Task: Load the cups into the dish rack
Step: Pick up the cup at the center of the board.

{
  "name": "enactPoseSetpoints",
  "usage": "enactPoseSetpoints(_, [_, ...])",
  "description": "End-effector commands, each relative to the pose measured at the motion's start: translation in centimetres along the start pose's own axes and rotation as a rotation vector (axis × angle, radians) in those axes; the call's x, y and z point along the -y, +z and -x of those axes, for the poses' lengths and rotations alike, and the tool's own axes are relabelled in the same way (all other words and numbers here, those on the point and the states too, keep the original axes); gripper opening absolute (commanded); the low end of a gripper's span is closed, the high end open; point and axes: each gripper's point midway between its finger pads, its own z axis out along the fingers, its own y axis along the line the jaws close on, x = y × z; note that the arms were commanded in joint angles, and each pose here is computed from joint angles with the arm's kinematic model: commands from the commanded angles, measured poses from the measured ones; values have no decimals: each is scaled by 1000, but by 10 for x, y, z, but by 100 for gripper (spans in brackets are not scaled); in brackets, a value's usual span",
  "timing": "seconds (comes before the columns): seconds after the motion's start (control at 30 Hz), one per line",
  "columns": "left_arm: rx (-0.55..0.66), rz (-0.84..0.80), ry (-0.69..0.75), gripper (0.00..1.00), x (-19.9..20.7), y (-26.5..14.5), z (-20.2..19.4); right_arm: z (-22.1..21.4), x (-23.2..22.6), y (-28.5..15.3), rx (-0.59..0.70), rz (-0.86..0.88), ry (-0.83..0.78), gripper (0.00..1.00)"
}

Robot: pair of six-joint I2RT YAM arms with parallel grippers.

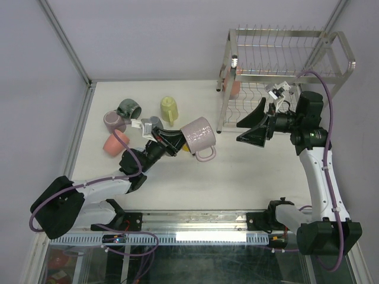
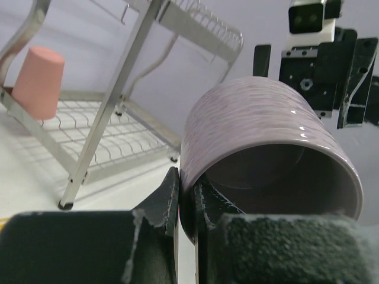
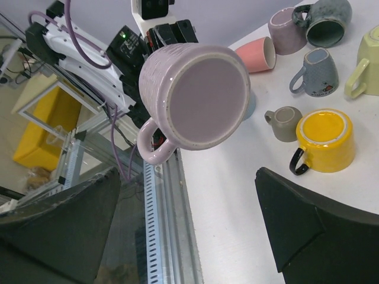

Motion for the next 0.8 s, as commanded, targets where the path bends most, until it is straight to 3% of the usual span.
enactPoseSetpoints(0.0, [400,-172,-47,0,49,10,101,30,-16,-1,28,22,47,99])
enactPoseSetpoints(0.37, [536,-249,-103,0,57,48,127,31,-19,20,50,4,274,96])
enactPoseSetpoints(0.53, [549,-250,-107,0,57,67,120,30,-21,30,44,42,228,96])
enactPoseSetpoints(0.6, [559,-243,-96,0,59,72,117,33,-18,35,63,17,346,94])
enactPoseSetpoints(0.77, [596,-205,-39,0,65,79,109,26,-17,42,49,43,333,94])
